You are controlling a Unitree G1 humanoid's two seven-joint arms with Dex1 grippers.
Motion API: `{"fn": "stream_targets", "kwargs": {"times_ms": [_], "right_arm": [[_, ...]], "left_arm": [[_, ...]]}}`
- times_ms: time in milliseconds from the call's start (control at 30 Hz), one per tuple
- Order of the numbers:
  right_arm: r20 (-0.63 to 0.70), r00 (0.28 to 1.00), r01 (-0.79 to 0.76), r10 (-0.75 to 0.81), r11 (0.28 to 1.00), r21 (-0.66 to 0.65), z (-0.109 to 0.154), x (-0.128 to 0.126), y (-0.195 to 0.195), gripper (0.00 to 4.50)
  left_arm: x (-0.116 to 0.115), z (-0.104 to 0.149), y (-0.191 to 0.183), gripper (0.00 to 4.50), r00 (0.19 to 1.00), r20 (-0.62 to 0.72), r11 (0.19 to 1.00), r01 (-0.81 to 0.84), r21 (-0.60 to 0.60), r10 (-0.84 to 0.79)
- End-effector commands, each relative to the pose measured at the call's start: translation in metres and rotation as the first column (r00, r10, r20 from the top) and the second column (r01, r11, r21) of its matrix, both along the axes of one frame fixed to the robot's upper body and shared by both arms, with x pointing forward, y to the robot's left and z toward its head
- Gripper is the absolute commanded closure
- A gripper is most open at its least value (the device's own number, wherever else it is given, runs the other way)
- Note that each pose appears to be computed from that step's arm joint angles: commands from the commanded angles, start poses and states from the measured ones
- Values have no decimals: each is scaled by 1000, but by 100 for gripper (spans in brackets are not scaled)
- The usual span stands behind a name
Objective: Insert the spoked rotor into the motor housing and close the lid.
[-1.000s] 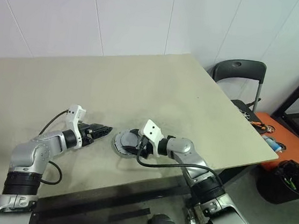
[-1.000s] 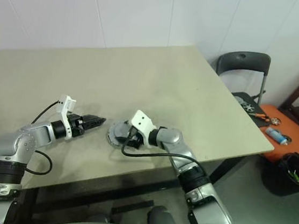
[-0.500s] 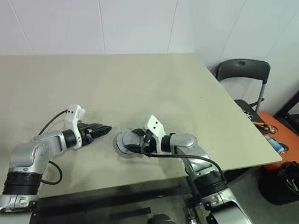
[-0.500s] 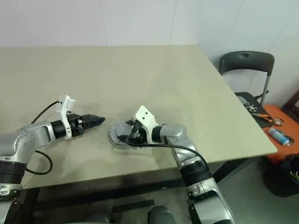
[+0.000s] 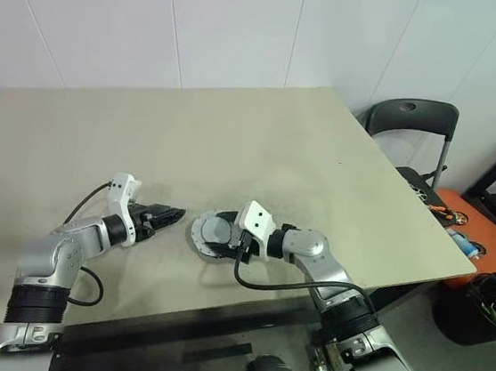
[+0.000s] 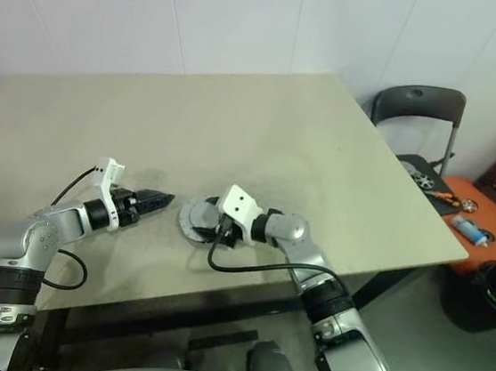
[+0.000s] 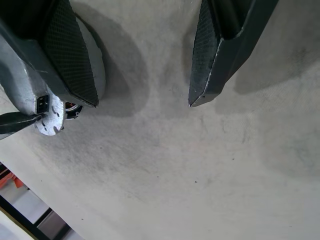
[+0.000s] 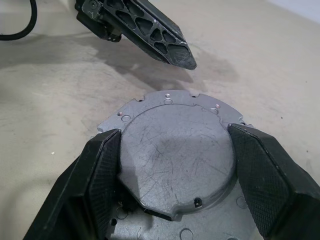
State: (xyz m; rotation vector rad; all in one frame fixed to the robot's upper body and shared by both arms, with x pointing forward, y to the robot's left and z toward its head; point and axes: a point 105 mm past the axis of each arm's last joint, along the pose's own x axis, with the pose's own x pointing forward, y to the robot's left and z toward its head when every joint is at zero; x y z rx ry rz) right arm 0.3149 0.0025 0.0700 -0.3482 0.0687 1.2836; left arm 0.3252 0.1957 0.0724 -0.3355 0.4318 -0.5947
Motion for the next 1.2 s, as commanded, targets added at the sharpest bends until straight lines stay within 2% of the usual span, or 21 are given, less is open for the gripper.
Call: {"fn": "stream_targets", "kwargs": {"times_ms": [33, 233, 667, 833, 1000, 1200], "right_arm": [[-21, 998, -68, 67, 997, -27, -1, -6, 6, 127], [-84, 995, -59, 53, 996, -61, -6, -2, -3, 127], [-87, 995, -65, 57, 994, -89, -13, -3, -3, 127], [-222, 975, -15, -11, 993, -117, -40, -2, -15, 127], [-328, 943, 14, -50, 994, -110, -50, -3, -25, 127], [-308, 950, 5, -48, 990, -140, -52, -6, -36, 127]], "left_arm": [[0, 14, -3, 144, 999, 50, 1000, 15, -6, -15], [-3, 12, -4, 144, 999, 46, 1000, 10, -7, -10], [1, 12, -5, 144, 999, 45, 1000, 7, -15, -6], [3, 22, -11, 144, 997, 72, 999, 28, -28, -26], [5, 27, -11, 144, 996, 87, 999, 33, -28, -31], [7, 26, -13, 144, 996, 88, 999, 36, -27, -33]]}}
